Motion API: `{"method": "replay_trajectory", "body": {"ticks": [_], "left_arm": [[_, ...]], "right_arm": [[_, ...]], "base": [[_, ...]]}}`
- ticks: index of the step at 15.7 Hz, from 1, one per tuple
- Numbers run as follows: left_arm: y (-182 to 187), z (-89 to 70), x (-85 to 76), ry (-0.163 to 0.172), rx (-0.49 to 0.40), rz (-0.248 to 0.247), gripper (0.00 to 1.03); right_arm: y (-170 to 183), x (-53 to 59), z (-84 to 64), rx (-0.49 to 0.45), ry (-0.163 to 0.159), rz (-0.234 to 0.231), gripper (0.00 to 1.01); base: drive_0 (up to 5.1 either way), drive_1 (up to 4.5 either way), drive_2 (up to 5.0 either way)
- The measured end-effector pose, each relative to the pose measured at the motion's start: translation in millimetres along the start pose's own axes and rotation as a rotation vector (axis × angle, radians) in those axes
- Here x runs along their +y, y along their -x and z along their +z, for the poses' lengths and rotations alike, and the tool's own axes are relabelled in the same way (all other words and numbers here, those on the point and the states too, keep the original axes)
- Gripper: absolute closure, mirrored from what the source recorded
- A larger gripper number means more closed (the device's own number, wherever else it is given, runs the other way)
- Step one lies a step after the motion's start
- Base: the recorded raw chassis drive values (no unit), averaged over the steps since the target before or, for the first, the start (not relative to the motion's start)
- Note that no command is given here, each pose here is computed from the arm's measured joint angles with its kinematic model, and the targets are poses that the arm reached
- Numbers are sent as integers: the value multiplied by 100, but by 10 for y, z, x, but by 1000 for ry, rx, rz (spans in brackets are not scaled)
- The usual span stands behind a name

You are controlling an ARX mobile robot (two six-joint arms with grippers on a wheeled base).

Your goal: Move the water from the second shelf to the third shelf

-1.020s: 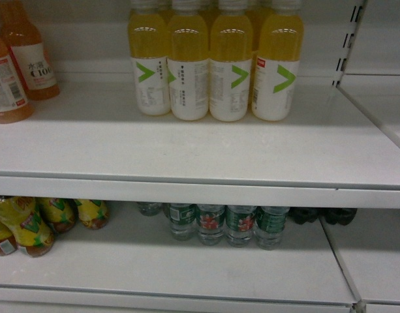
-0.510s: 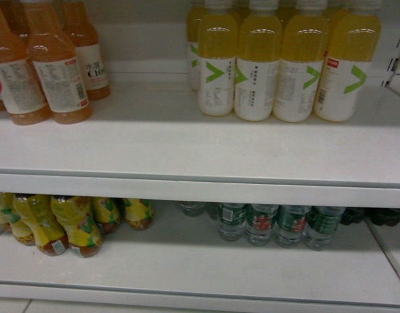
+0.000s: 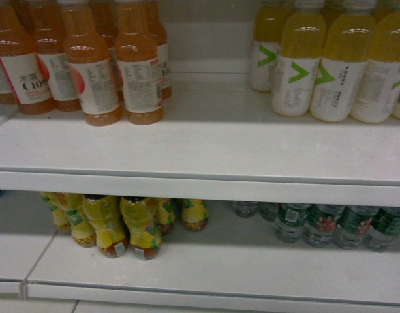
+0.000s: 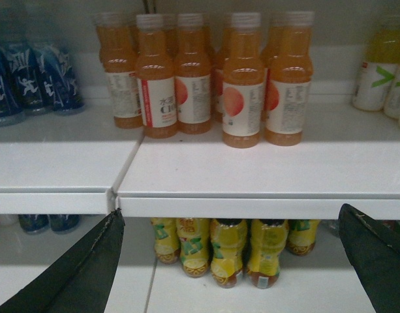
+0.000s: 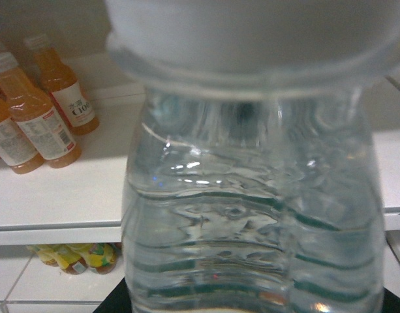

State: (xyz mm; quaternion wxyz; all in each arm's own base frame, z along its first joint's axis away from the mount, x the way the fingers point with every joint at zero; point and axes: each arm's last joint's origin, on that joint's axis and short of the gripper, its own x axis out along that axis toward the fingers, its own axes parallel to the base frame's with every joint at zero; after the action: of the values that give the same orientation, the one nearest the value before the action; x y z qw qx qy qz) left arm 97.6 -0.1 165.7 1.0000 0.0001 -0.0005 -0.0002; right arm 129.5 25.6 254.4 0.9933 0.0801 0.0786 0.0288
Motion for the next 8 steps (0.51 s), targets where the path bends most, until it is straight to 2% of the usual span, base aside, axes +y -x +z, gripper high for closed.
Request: {"method": "replay_trajectory", "body": {"ticks": [8], "left_arm": [[0,-1,0,0,2,0,5]], "right_arm": [[0,0,-1,1,0,0,58]], "base": [[-502,244,244]]}}
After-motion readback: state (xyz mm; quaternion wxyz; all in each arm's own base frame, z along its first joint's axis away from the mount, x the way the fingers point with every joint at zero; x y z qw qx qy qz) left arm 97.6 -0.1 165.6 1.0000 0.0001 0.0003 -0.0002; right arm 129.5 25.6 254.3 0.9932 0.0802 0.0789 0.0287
